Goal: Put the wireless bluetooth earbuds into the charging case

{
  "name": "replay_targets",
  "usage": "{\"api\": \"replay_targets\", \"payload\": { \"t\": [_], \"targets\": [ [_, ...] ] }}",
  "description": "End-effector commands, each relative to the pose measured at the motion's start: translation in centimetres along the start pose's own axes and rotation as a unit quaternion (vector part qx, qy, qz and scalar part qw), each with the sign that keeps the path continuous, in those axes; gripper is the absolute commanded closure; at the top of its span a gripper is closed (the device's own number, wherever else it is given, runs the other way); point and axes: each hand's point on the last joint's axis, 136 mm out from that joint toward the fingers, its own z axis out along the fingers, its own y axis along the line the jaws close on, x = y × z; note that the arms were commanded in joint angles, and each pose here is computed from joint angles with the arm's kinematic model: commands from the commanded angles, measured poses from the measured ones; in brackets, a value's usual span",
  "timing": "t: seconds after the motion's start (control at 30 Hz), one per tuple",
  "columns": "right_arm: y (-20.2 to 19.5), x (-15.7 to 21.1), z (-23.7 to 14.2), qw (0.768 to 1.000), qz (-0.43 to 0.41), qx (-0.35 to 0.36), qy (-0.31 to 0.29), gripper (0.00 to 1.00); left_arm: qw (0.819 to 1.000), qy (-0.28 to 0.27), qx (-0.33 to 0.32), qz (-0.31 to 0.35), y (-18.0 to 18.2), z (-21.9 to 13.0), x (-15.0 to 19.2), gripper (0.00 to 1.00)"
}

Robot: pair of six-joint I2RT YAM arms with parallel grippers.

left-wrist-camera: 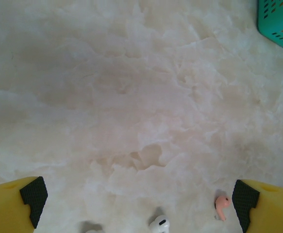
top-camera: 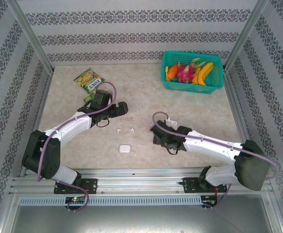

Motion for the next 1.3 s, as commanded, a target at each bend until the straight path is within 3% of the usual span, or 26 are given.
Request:
{"api": "replay_targets", "payload": {
  "t": [0.0, 0.23, 0.43, 0.83, 1.27],
  "targets": [
    [2.2, -4.9, -1.0, 0.998, 0.004, -0.060, -0.029, 0.42, 0.999, -0.028, 0.028, 0.017, -2.1, 0.4, -2.0, 0.00],
    [5.6, -13.9, 0.0, 0.990, 0.059, -0.120, -0.044, 0.42, 0.994, -0.056, 0.090, 0.014, -4.3, 1.7, -3.6, 0.00],
    [7.6, -18.3, 3.1, 0.973, 0.147, -0.175, -0.024, 0.42, 0.980, -0.081, 0.177, -0.027, -6.1, 2.8, -3.9, 0.00],
    [8.2, -20.8, 7.1, 0.936, 0.274, -0.219, 0.029, 0.42, 0.946, -0.090, 0.302, -0.077, -8.3, 5.4, -3.5, 0.04],
    [11.2, -22.0, 8.1, 0.905, 0.335, -0.258, 0.049, 0.42, 0.950, -0.063, 0.305, -0.021, -10.3, 6.3, -2.1, 0.16]
  ]
}}
